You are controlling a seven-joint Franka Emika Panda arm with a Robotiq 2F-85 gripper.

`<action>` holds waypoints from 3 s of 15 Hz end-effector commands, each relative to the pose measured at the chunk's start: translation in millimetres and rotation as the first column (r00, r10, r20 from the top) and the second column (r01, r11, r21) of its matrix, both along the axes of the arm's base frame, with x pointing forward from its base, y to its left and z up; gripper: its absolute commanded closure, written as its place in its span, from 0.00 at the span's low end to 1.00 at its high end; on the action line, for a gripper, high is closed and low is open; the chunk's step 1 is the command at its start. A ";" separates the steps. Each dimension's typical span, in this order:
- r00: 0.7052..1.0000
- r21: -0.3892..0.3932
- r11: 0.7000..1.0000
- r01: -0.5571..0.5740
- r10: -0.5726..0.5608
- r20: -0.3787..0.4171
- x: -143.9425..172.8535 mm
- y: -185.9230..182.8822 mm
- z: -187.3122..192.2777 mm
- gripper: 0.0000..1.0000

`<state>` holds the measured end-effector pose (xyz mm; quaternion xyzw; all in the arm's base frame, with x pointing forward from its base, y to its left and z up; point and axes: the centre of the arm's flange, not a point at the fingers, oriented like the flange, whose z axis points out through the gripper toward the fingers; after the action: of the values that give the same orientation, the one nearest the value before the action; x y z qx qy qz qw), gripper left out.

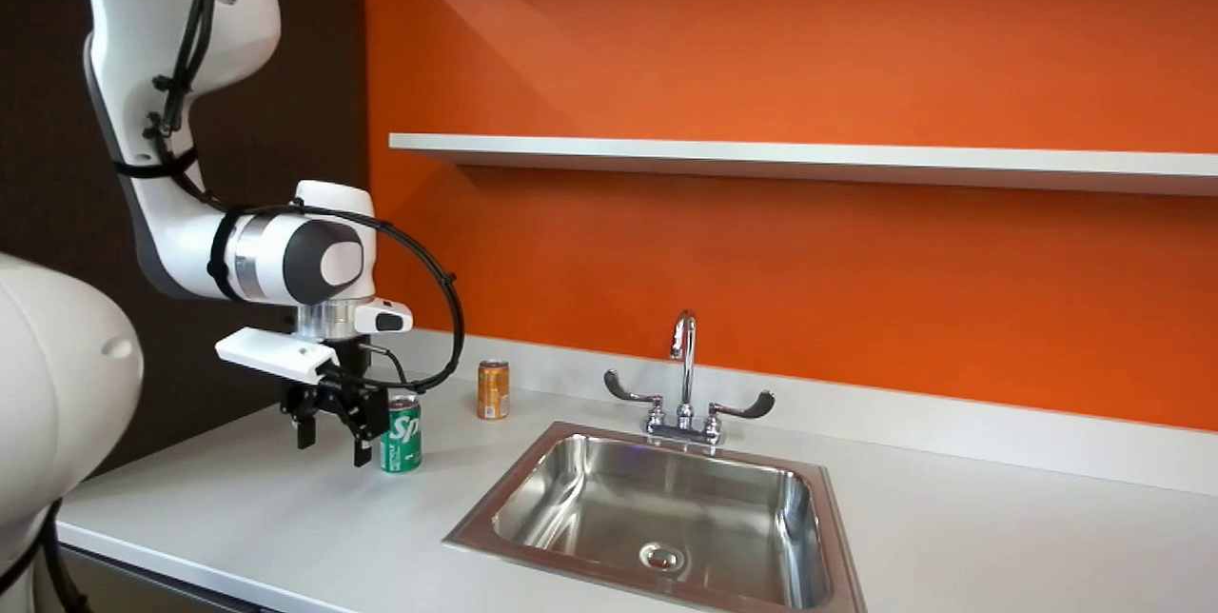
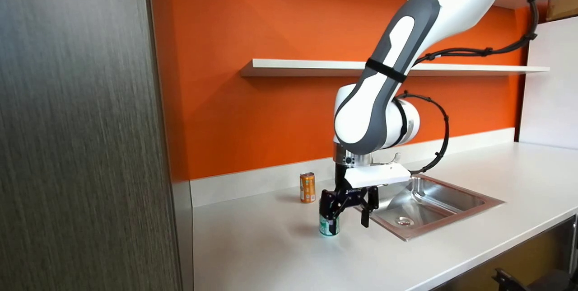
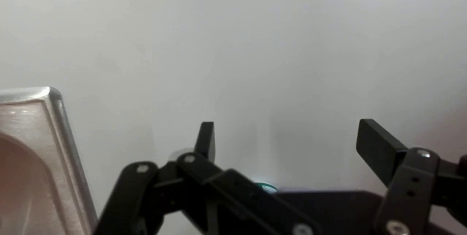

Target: Put the green can on the left side of the bottom shelf

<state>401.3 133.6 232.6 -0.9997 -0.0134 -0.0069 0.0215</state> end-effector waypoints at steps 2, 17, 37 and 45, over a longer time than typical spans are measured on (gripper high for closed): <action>0.999 -0.012 0.999 0.029 -0.029 0.023 25.3 6.0 -6.6 0.00; 0.982 0.011 0.990 0.141 -0.141 0.122 53.8 -6.5 -9.9 0.00; 0.936 0.035 0.980 0.197 -0.199 0.291 63.3 -3.9 -5.1 0.00; 0.935 0.038 0.981 0.188 -0.191 0.298 64.2 1.1 -5.4 0.51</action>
<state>464.0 127.7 230.0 -0.9852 0.0768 -0.1516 0.0218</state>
